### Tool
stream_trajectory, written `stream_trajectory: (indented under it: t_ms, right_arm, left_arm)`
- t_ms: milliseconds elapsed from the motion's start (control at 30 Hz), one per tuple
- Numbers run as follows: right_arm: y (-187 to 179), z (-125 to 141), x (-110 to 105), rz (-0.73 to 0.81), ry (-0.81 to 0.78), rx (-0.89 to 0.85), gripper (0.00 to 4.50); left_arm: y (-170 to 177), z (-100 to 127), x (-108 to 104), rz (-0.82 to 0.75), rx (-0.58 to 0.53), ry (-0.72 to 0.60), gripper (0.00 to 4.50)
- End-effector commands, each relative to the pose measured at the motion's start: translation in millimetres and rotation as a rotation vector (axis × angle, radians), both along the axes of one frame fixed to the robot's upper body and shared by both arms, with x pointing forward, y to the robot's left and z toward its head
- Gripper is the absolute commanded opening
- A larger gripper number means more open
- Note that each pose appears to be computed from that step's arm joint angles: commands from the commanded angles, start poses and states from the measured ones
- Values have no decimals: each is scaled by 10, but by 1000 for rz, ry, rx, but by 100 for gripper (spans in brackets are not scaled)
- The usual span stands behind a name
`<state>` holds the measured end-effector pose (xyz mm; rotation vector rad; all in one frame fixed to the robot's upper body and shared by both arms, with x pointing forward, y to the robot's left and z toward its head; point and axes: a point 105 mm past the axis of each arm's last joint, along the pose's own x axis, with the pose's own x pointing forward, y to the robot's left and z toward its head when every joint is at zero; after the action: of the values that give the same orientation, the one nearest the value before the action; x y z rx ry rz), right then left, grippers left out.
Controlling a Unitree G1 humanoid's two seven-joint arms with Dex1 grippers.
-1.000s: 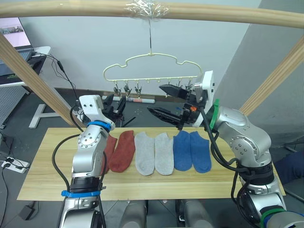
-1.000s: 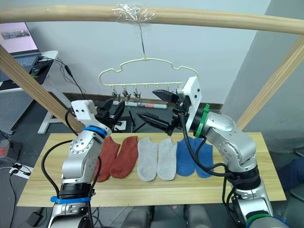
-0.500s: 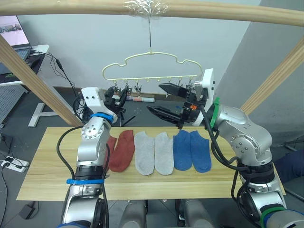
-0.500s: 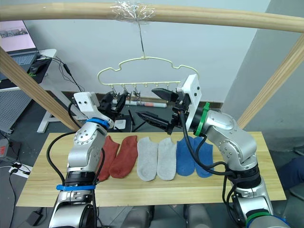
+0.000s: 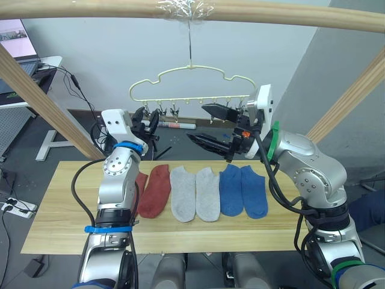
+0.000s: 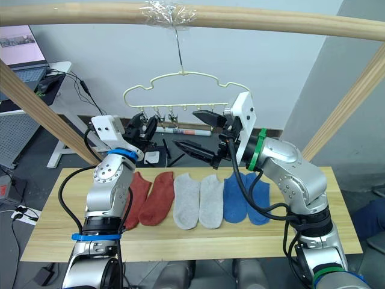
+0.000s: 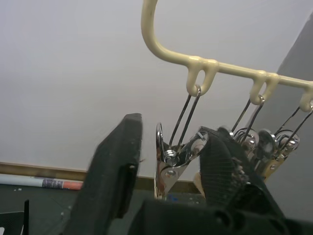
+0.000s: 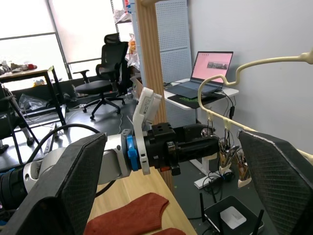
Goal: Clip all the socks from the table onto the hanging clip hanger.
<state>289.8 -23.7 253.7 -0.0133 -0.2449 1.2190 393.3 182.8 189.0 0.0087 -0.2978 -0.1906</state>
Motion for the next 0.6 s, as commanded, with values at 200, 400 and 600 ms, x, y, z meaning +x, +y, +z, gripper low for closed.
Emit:
stream_trajectory:
  t_ms: [200,400,600]
  right_arm:
    - [-12,64,-48,14,-21,31,450]
    - [-55,-76,18,-38,18,-5,450]
    - [-453,-1015,243,-275,144,-247,450]
  left_arm:
    - [-47,270,-12,-15,-10,-92,11]
    - [-9,190,-23,-8,18,-61,11]
    - [90,60,-71,4,52,-14,11]
